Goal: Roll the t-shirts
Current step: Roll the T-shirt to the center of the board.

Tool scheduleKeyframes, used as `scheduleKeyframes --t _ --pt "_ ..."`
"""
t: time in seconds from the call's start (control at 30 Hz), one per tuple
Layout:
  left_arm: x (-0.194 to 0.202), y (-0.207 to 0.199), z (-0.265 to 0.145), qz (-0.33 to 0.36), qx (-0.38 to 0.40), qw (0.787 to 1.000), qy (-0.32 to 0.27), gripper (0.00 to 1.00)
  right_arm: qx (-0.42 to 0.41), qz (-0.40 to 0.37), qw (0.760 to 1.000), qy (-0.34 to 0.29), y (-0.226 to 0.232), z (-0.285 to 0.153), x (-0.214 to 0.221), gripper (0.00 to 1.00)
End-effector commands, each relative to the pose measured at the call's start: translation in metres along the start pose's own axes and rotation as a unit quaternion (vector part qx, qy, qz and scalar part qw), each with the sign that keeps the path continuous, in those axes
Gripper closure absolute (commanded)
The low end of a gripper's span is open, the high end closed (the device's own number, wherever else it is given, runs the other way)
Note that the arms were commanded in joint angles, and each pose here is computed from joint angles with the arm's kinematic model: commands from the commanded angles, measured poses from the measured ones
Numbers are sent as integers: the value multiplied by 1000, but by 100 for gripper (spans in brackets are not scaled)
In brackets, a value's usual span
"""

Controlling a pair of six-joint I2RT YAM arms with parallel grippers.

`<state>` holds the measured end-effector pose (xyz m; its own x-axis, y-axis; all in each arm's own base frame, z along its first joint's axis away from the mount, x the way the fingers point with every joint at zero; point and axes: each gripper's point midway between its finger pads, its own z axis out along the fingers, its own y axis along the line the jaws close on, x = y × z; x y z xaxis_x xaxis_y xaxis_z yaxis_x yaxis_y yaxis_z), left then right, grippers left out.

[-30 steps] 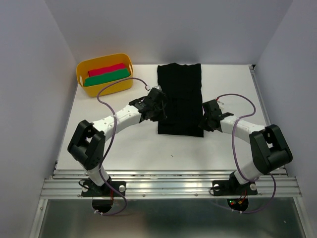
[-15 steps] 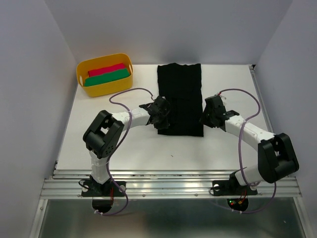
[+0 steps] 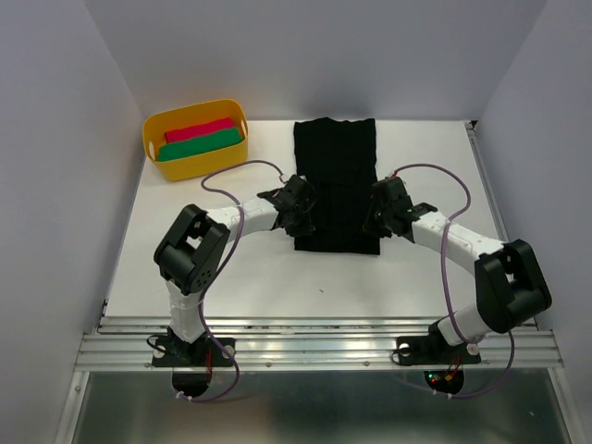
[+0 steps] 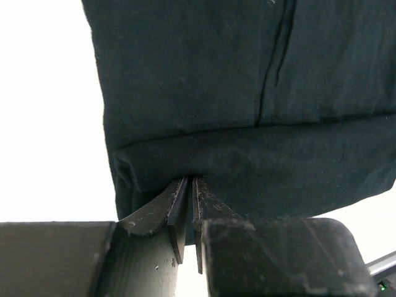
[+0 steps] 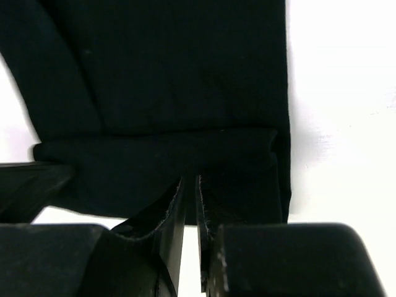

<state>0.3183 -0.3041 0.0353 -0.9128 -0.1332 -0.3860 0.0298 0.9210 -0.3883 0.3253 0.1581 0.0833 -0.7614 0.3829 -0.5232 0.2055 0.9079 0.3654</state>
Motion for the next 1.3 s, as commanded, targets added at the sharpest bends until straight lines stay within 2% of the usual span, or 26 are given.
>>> scheduleKeyframes --t 0.0,0.17,0.23,0.33,0.5,0.63,0.77,1.0,1.1,1.17,1.27 --pt "-26 -4 -13 3 2 999 -37 81 5 -11 1000 -8 7 17 -10 83" --pt "-38 16 -8 -8 -12 999 -53 80 53 -33 998 15 -13 46 4 85" --pt "-35 27 2 -8 -20 999 -38 82 54 -34 998 23 -14 48 8 86" --pt "-33 29 5 -2 -23 999 -31 83 35 -32 999 0 -4 33 -7 86" --pt "-42 19 -14 -1 -6 999 -47 83 40 -35 997 -48 -3 4 -31 85" --pt "-52 7 -33 -6 11 998 -64 83 44 -35 997 -55 -9 0 -34 84" --pt "-51 4 -41 -8 14 997 -71 83 69 -36 997 -26 -26 17 -17 84" --pt "-32 23 -12 -12 -11 999 -41 83 98 -44 994 12 -47 45 7 85" --pt "-31 23 -15 -5 -16 999 -42 83 94 -41 995 3 -44 37 2 85" --pt "-36 12 -29 6 -5 998 -59 83 72 -37 996 -22 -32 22 -13 85" --pt "-39 -13 -45 18 19 997 -69 83 20 -37 999 -27 -7 5 -24 85"
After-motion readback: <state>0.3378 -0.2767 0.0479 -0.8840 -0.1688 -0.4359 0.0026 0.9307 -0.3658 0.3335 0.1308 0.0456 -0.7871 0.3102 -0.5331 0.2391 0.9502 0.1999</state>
